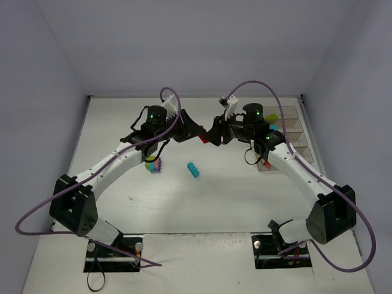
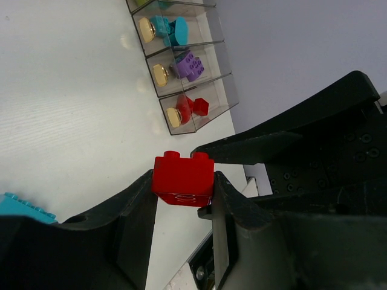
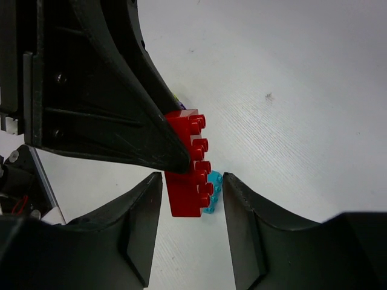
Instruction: Sort the legos into containers by color
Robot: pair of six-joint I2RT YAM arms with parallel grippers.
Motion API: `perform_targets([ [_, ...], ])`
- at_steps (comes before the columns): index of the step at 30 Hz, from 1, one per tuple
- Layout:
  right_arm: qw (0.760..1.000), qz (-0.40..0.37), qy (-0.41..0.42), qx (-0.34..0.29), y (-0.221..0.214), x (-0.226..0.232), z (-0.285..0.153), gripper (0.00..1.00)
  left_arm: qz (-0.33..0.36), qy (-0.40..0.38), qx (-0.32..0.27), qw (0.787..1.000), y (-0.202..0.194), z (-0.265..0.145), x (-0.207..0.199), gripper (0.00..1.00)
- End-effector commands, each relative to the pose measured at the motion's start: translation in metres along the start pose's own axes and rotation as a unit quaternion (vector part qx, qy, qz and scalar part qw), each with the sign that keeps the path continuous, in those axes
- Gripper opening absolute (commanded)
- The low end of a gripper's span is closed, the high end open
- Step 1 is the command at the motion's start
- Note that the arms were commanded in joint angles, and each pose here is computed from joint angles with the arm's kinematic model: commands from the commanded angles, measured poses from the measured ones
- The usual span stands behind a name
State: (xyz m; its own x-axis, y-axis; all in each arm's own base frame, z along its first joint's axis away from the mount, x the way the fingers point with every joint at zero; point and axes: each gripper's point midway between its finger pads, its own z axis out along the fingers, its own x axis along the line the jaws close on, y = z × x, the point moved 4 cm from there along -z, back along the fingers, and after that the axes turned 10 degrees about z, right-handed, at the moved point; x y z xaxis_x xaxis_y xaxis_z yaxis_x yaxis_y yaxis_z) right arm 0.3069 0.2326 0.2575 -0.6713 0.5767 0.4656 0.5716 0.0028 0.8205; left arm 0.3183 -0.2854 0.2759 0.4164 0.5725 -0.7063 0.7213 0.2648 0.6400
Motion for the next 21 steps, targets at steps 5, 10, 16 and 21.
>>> perform_targets([
  [5, 0.999, -0.036, 0.018, -0.027, 0.024, 0.012, 0.007, 0.33, 0.017, -0.044, -0.026, 0.999, 0.023, -0.006, -0.030, 0.00],
  [10, 0.999, -0.034, 0.017, -0.021, 0.021, 0.010, 0.010, 0.17, 0.018, -0.046, -0.027, 0.998, 0.023, -0.007, -0.031, 0.00],
  [16, 0.998, -0.021, -0.044, -0.030, 0.018, -0.008, 0.006, 0.00, 0.039, -0.009, -0.036, 0.999, 0.023, -0.015, -0.020, 0.70],
  [21, 0.989, 0.047, -0.129, -0.047, 0.011, -0.045, -0.010, 0.00, 0.091, 0.094, -0.046, 0.990, 0.022, -0.034, 0.014, 0.81],
])
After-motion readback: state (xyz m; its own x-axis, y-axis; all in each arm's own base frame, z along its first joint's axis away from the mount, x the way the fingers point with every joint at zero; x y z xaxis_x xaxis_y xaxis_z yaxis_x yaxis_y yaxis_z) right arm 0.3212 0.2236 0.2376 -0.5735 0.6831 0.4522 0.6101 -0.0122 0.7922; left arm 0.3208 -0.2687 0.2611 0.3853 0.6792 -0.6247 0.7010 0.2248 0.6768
